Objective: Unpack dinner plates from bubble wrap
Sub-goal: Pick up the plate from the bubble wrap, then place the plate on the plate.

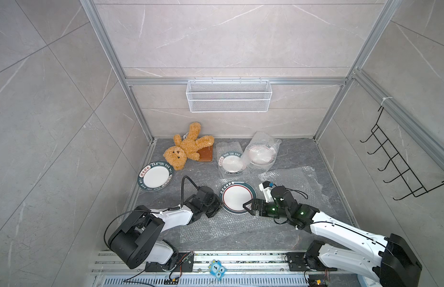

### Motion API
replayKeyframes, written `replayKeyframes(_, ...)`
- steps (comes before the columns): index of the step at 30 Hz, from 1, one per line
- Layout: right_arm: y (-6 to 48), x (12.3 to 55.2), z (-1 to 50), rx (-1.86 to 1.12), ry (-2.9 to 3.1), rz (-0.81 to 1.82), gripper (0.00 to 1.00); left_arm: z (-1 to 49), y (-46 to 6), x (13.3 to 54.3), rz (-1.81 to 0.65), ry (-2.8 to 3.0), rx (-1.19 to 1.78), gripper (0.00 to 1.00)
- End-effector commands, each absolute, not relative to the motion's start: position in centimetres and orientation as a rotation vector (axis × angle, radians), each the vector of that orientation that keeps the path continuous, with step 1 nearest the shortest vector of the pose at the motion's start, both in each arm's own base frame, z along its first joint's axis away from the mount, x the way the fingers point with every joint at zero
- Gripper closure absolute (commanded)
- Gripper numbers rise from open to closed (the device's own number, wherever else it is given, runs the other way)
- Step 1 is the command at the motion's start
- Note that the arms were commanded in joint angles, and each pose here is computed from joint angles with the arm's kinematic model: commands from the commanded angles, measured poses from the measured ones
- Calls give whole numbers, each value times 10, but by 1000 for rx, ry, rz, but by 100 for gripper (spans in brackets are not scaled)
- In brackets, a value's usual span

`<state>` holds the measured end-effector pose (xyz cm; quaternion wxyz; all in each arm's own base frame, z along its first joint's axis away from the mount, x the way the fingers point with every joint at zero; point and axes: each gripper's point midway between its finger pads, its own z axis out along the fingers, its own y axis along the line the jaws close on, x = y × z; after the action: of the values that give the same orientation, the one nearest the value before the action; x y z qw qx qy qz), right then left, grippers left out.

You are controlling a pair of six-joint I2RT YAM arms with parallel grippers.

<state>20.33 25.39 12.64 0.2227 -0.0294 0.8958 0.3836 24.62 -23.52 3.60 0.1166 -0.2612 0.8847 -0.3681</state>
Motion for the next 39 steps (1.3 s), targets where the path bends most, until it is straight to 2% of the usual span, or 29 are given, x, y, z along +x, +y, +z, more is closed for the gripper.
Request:
replayKeyframes(1, 251, 203, 126, -72, 2471, 1042, 0, 26, -223, 241, -996, 2620, -819, 99)
replayKeyframes(8, 252, 212, 155, -106, 2419, 1002, 0, 46, -217, 232, -1017, 2606, -737, 100)
replayKeyframes(18, 244, 229, 200, -123, 2355, 905, 0, 112, -208, 213, -1046, 2573, -490, 100)
replayKeyframes(23, 228, 228, 217, -103, 2338, 899, 0, 143, -190, 220, -1124, 2439, -618, 100)
replayKeyframes(30, 213, 217, 221, -85, 2320, 906, 0, 179, -166, 250, -1131, 2222, -807, 100)
replayKeyframes(34, 209, 214, 212, -63, 2346, 896, 0, 194, -131, 273, -1061, 2124, -909, 100)
replayKeyframes(39, 203, 209, 206, -56, 2359, 879, 0, 206, -60, 289, -979, 1975, -1086, 100)
